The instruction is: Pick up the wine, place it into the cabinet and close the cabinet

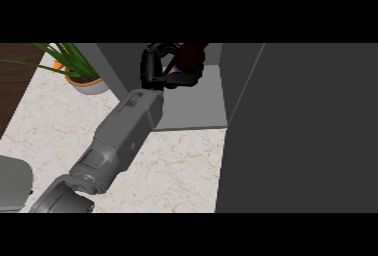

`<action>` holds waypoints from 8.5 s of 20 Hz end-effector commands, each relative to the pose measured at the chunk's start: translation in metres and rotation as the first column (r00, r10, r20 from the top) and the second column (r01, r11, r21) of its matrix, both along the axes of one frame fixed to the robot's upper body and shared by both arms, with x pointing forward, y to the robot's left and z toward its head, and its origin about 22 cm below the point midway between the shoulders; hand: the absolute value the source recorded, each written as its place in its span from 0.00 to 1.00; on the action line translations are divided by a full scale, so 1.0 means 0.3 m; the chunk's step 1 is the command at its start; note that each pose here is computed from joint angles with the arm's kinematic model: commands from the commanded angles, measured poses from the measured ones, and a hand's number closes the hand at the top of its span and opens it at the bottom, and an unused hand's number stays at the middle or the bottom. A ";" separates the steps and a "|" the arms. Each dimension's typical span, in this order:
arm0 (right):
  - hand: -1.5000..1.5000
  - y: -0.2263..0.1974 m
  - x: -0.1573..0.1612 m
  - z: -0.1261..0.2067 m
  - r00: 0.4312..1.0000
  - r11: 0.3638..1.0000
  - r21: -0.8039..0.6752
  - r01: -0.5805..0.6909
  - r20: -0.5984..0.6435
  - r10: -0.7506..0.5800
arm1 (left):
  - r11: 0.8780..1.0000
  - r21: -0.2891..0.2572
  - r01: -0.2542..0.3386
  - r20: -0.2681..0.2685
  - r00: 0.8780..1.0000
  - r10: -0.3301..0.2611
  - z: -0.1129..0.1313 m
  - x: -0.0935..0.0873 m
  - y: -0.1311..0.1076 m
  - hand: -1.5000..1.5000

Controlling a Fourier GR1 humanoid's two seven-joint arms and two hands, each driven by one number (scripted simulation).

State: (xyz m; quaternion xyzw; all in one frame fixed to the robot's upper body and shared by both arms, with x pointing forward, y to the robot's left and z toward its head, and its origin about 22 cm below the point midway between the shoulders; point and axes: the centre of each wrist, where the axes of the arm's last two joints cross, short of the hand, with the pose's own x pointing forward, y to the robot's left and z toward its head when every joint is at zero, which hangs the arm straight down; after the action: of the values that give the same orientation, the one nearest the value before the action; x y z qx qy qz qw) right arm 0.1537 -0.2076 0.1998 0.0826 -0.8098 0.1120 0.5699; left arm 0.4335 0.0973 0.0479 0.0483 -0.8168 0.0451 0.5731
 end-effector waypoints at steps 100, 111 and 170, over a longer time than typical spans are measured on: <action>0.00 -0.015 -0.031 0.032 1.000 0.999 0.029 0.015 0.021 -0.016 | 0.972 -0.158 0.174 0.013 0.985 -0.174 -0.214 -0.503 -0.177 0.00; 0.00 -0.021 -0.074 0.042 0.999 1.000 0.013 0.014 0.030 -0.015 | 0.973 -0.200 0.112 0.007 0.994 -0.113 -0.115 -0.752 -0.029 0.00; 1.00 0.444 -0.233 -0.028 0.856 0.861 -0.004 -0.508 -0.117 0.504 | 0.961 -0.182 0.206 0.070 0.978 -0.197 0.103 -0.940 0.785 0.00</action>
State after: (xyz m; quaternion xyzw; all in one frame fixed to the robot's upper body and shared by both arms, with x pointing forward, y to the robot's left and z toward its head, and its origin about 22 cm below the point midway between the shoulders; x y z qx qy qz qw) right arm 0.1079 -0.1064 0.1852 0.2348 -0.7205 0.2286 0.6112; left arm 0.1517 0.3281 0.0827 -0.0837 -0.8256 0.0625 0.5545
